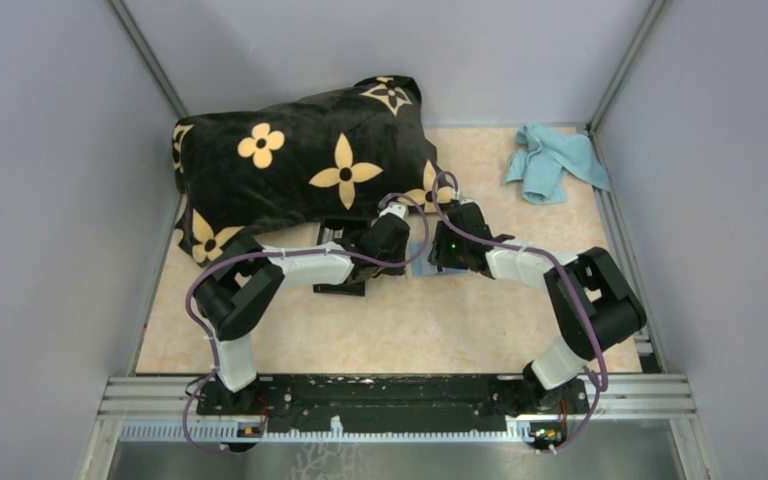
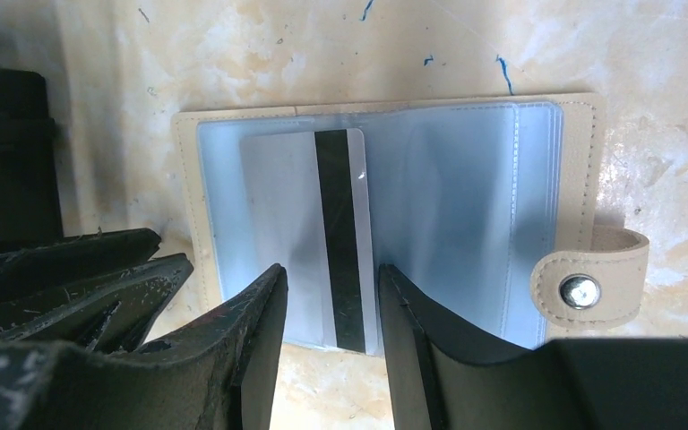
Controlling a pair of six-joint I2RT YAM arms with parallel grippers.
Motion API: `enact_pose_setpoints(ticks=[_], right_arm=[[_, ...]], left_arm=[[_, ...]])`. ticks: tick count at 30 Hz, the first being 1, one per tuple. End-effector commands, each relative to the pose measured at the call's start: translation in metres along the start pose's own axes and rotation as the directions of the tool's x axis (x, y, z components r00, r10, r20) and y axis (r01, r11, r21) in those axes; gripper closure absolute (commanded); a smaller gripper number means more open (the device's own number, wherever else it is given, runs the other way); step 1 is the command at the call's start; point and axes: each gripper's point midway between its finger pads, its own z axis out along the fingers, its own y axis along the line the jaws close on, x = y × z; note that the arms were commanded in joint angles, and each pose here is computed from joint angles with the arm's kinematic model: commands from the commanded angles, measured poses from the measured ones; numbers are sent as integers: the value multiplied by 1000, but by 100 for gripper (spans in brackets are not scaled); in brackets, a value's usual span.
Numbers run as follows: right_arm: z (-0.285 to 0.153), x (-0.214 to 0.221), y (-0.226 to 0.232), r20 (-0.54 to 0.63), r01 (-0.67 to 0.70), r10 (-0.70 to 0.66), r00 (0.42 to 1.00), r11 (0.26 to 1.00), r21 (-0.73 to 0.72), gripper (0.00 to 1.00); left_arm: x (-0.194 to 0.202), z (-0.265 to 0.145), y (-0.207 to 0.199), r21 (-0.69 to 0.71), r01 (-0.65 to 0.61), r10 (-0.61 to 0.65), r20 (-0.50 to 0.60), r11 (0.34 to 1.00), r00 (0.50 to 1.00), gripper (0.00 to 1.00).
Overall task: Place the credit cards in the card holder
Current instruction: Insert the credit card into the card holder.
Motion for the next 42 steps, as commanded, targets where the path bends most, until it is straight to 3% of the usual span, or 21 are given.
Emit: enact_pose_setpoints(ticks=[1, 19, 23, 29, 42], right_arm=[[-12, -20, 16, 48, 38, -36, 998, 999, -21, 57], [-33, -44, 24, 144, 68, -64, 987, 997, -25, 60], [-31, -46, 19, 154, 71, -70, 986, 998, 2, 70], [-24, -45, 9, 147, 79, -86, 985, 995, 56, 99], [-5, -37, -2, 109, 88, -100, 989, 990, 106, 100]], left_arm=[[28, 9, 12, -35, -13, 9, -89, 999, 996, 65], [34, 12, 14, -38, -11, 6, -106, 999, 994, 65], [35, 12, 13, -37, -11, 7, -108, 999, 994, 65], [35, 12, 15, -41, -12, 7, -107, 999, 994, 65], [36, 13, 15, -43, -13, 8, -111, 999, 994, 65]])
